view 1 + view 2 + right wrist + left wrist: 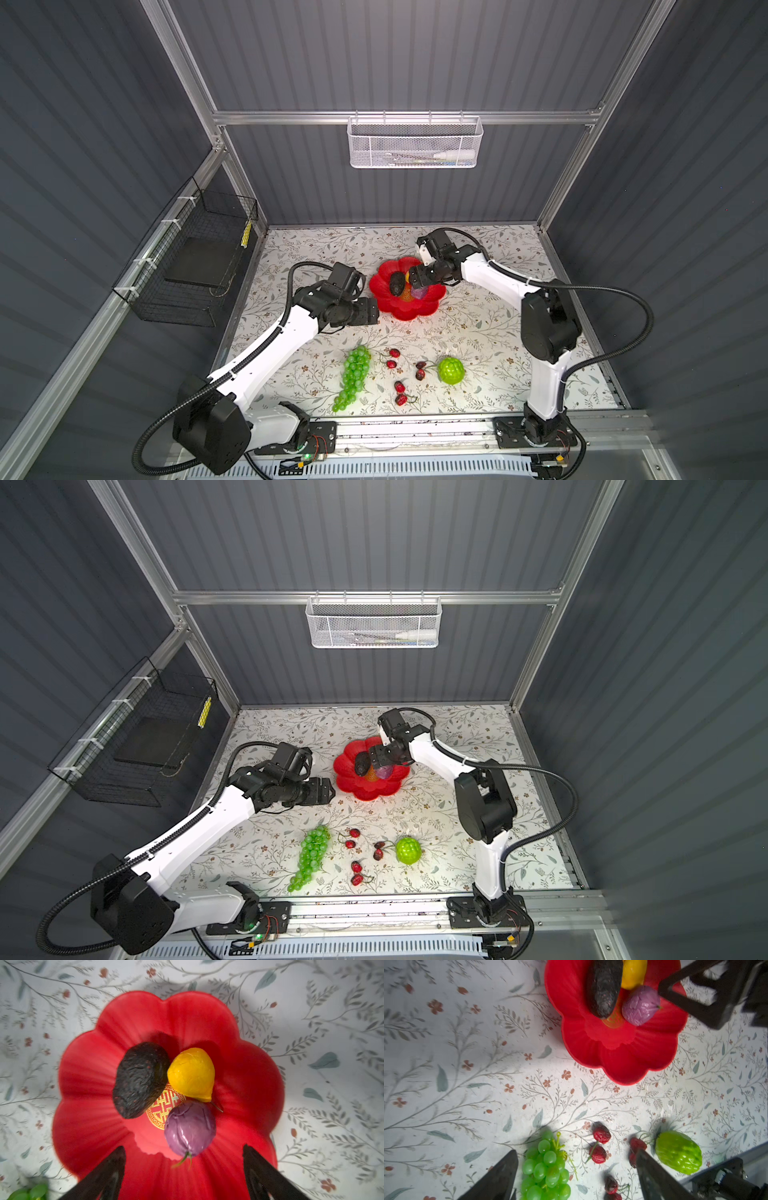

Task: Place and organize the fake fruits in the fruit bowl
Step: 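Withdraw the right gripper while the left gripper grasps the green custard-apple, then carry the custard-apple with the left gripper over the red bowl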

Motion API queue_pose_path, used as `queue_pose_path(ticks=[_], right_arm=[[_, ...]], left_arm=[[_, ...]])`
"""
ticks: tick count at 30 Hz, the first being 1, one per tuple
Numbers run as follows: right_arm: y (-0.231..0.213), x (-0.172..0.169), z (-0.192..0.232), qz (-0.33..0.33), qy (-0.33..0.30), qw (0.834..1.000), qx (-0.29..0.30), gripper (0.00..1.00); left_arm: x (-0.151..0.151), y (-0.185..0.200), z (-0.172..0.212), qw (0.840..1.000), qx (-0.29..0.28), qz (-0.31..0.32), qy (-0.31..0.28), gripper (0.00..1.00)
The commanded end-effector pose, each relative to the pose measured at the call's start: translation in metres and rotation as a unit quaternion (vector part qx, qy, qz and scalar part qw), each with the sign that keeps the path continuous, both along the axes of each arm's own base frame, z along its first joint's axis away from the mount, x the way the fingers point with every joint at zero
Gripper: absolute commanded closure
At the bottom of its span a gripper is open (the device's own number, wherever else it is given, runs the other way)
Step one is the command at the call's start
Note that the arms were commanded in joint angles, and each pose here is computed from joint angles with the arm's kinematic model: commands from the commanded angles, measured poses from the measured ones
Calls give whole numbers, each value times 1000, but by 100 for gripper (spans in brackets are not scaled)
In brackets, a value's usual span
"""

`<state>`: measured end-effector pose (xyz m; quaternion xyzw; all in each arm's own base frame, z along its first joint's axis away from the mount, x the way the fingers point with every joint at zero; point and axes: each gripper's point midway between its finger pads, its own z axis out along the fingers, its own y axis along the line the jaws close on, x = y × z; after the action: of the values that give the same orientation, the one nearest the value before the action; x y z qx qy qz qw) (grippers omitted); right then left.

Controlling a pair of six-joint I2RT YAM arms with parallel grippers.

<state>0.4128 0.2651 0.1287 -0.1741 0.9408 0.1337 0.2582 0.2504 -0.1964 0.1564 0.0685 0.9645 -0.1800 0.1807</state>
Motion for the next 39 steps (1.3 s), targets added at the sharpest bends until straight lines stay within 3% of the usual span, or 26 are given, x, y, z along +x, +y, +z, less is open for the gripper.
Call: queue_pose_path(ticks=[1,4,7,10,12,19,32,36,39], right_arm=[[-14,-19,27,-11,-22,999,21,10],[-32,-40,38,-25,-40,999,26,9],[-58,-62,39,-50,-41,998,24,7],[-84,-82,37,-85,-20,993,77,5],[-104,-91,37,-111,-20,988,102,4],[-154,-114,29,-173,-40,978,109,2],[-176,-128,12,-195,-32,974,113,2],[-176,-128,5,-198,-27,973,120,2],[-175,-128,2,-198,-21,972,121,2]], left_arm=[[-32,-37,2,995,-14,-96,29,11],[-58,-69,-12,987,7,-157,44,12],[-80,-103,-15,977,24,-211,16,10],[-97,-134,-23,967,25,-254,13,9],[-106,-153,-33,960,34,-277,16,8],[-122,-209,-52,934,87,-345,-5,6],[-114,-226,-110,925,142,-352,22,11],[-111,-224,-116,925,151,-348,18,19],[-111,-224,-115,925,150,-348,19,32]])
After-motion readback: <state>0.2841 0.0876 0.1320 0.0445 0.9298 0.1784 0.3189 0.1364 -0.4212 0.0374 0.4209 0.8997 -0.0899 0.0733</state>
